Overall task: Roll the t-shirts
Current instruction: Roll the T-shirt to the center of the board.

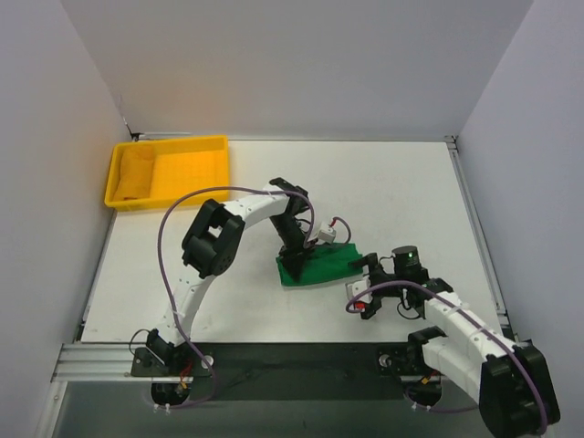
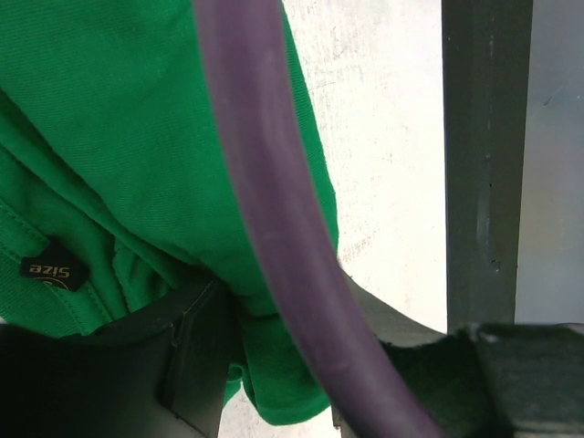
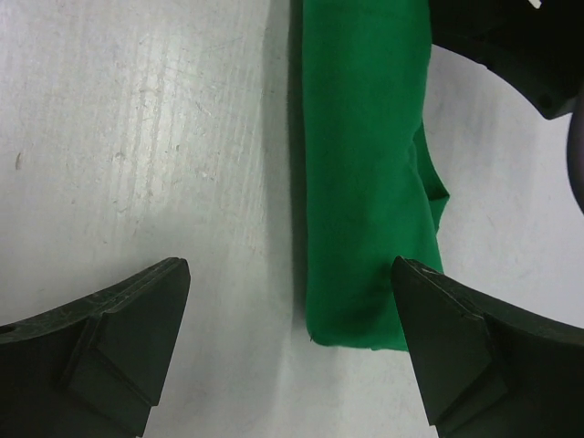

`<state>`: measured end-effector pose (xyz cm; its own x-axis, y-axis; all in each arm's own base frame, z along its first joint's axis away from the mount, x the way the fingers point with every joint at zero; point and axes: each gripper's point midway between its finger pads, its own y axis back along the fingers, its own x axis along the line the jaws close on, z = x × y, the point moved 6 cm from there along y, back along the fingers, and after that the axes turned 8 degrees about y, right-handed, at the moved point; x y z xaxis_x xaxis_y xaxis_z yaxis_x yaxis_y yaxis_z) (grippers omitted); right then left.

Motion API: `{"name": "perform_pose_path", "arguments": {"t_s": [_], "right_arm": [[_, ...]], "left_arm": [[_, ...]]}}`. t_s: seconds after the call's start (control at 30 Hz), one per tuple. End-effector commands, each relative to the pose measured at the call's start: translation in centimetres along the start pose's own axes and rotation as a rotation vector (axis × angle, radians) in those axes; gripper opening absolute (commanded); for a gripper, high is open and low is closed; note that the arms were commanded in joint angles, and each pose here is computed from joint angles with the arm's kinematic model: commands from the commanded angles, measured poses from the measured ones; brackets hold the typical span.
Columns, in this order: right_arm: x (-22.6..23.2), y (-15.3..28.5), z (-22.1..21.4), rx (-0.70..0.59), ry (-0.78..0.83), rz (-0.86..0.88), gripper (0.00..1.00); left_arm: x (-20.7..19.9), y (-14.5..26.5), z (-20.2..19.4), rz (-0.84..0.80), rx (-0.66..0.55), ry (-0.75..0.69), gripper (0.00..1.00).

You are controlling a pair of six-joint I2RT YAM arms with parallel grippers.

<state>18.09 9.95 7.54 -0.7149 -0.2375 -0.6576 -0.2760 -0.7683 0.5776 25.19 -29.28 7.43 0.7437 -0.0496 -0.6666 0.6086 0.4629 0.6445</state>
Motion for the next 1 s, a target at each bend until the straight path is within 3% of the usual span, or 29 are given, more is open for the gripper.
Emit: {"name": "perform_pose_path", "arguments": {"t_s": [0.0,0.6,0.8,0.9,0.97], "right_arm": [[-1.5,-1.3,-0.1,-0.048,0.109,-0.036,0.99],[-2.6,-3.0,-1.2,-0.043,0.191,-0.017,0.95],[-2.4,-4.0,-2.7,0.024,0.223,-0.059,0.98],[-1.9,-4.5,-3.5,0.045,0.225,-0.015,0.91],[-2.5,-4.6,-3.6,0.046,0.242,0.008,0.76]], "left_arm": [[-1.5,-0.6,-2.0,-0.122,0.073,0.134,0.09],[-1.1,-0.7,-2.0,-0.163,0.058,0.16,0.09],[-0.9,-0.7,-2.4,-0.172,0.06,0.172,0.09],[-0.8,-0.7,-2.5,-0.175,0.059,0.174,0.09],[-0.7,-0.7,-2.6,-0.178,0.058,0.176,0.09]]}}
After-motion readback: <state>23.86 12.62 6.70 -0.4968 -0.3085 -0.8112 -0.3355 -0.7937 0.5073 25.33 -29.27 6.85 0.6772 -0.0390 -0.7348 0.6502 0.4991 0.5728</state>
